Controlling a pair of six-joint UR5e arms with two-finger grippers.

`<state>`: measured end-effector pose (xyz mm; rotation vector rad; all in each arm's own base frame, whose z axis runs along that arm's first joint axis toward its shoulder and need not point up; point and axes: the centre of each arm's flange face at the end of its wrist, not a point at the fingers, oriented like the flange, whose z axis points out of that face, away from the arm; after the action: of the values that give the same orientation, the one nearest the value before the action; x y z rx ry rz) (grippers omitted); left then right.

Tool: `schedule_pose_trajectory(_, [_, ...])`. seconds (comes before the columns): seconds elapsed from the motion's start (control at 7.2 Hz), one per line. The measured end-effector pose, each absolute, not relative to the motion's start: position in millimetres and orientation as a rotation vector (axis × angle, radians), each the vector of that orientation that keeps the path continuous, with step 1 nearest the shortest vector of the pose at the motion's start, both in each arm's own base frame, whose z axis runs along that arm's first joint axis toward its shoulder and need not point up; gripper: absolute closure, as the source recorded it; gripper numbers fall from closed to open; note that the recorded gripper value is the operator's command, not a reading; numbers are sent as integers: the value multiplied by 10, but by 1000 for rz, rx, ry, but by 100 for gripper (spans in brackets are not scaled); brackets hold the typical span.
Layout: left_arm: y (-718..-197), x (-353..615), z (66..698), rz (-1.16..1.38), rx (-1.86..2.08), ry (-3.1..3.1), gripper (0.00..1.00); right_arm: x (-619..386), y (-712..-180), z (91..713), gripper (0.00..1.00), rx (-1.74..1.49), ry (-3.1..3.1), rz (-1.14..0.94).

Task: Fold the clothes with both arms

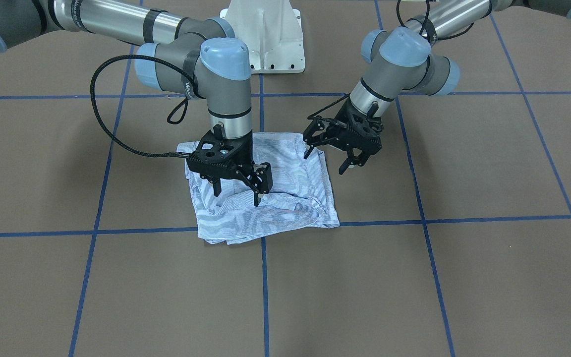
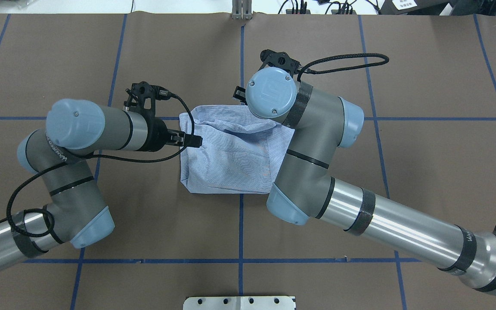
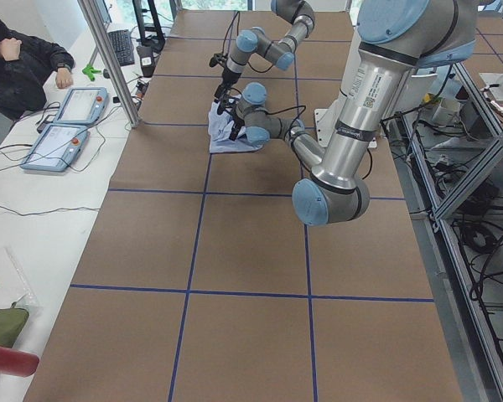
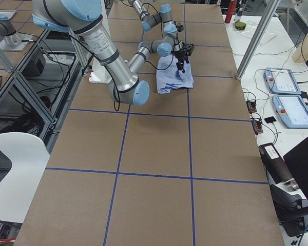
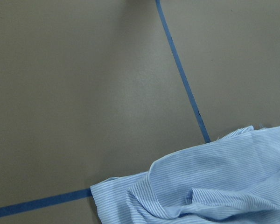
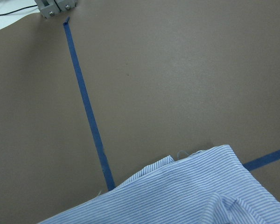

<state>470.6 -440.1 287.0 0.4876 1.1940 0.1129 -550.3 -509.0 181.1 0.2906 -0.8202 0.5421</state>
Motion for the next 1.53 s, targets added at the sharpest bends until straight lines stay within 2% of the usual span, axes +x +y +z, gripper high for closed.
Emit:
schedule_pose_trajectory(0.56, [-3954, 4927, 3380, 286, 623, 1367, 0, -5485, -5087, 1840, 0, 291, -819, 542])
schedule_pose_trajectory(0.69, [-3951, 4987, 3573, 317, 673, 1404, 7, -5482, -5086, 1836, 0, 292, -821, 542])
schedule_pose_trajectory(0.83, [-3947, 5006, 3693, 333, 706, 1438, 43, -5481, -5085, 1833, 0, 292, -822, 542])
schedule_pose_trajectory(1.25, [-3909, 4962, 3699, 339, 734, 1482, 82, -5479, -5084, 1833, 0, 292, -822, 542])
schedule_pose_trajectory(1.39, [-3893, 4954, 3711, 340, 734, 1485, 100, -5479, -5084, 1841, 0, 292, -821, 542])
schedule_pose_trajectory(1.53, [-3864, 4959, 3710, 342, 732, 1491, 100, -5479, -5084, 1848, 0, 292, -821, 542])
